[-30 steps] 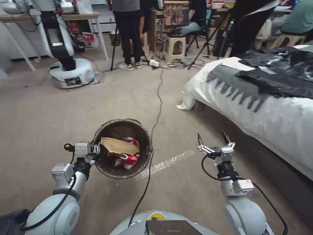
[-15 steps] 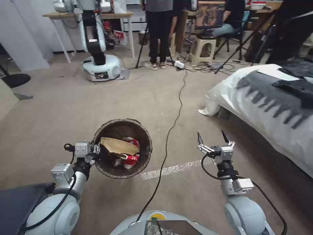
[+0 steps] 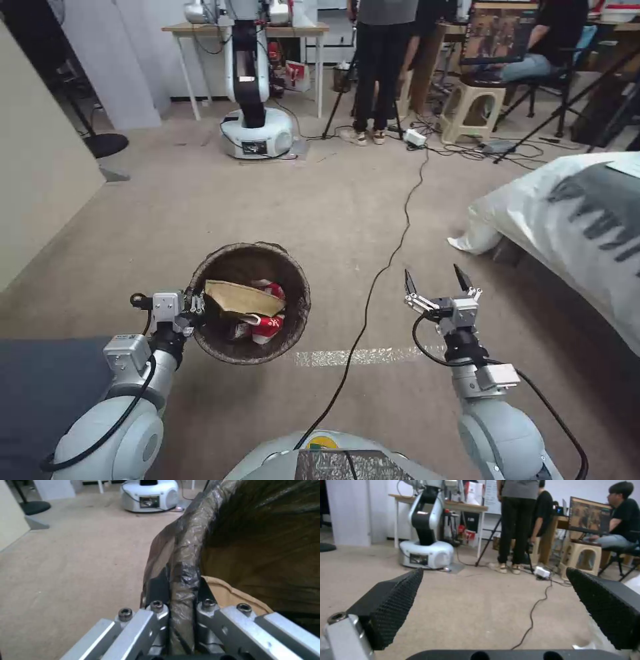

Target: Pick up the trash bin, then pick up the garbage from the floor and place it into the trash bin.

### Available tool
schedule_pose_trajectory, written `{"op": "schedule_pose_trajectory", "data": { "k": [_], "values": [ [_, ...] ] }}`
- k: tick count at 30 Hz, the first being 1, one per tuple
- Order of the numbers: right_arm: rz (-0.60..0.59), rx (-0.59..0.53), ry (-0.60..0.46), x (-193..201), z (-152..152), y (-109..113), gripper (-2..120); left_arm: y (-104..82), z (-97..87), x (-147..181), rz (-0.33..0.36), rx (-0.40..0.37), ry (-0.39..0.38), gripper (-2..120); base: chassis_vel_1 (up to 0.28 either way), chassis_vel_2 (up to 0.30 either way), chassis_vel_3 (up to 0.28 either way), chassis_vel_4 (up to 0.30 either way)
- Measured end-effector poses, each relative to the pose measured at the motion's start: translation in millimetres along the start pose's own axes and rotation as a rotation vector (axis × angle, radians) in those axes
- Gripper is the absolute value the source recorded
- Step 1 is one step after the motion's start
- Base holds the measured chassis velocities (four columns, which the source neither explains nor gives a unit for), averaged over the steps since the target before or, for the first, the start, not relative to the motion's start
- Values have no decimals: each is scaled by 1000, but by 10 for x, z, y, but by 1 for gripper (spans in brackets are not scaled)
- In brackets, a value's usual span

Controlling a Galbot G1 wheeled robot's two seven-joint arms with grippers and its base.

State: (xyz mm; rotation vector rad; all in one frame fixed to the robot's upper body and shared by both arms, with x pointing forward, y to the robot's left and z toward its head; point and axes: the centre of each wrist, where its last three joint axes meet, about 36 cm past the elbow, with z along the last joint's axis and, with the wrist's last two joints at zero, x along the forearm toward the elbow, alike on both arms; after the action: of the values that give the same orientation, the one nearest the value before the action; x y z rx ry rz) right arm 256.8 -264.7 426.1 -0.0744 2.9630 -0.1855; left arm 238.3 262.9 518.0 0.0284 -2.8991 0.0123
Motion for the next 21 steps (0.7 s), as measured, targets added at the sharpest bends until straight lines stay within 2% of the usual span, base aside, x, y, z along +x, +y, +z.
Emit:
{"op": "schedule_pose_trajectory", "data": {
  "k": [14, 21],
  "values": [
    [1, 6, -6, -17, -33, -35, 100, -9, 5, -1, -14, 2, 8, 3, 0, 0, 0, 0],
    [0, 4, -8, -20, -40, -35, 100, -9, -47, 13, -9, 11, 97, 3, 0, 0, 0, 0]
  ]
}}
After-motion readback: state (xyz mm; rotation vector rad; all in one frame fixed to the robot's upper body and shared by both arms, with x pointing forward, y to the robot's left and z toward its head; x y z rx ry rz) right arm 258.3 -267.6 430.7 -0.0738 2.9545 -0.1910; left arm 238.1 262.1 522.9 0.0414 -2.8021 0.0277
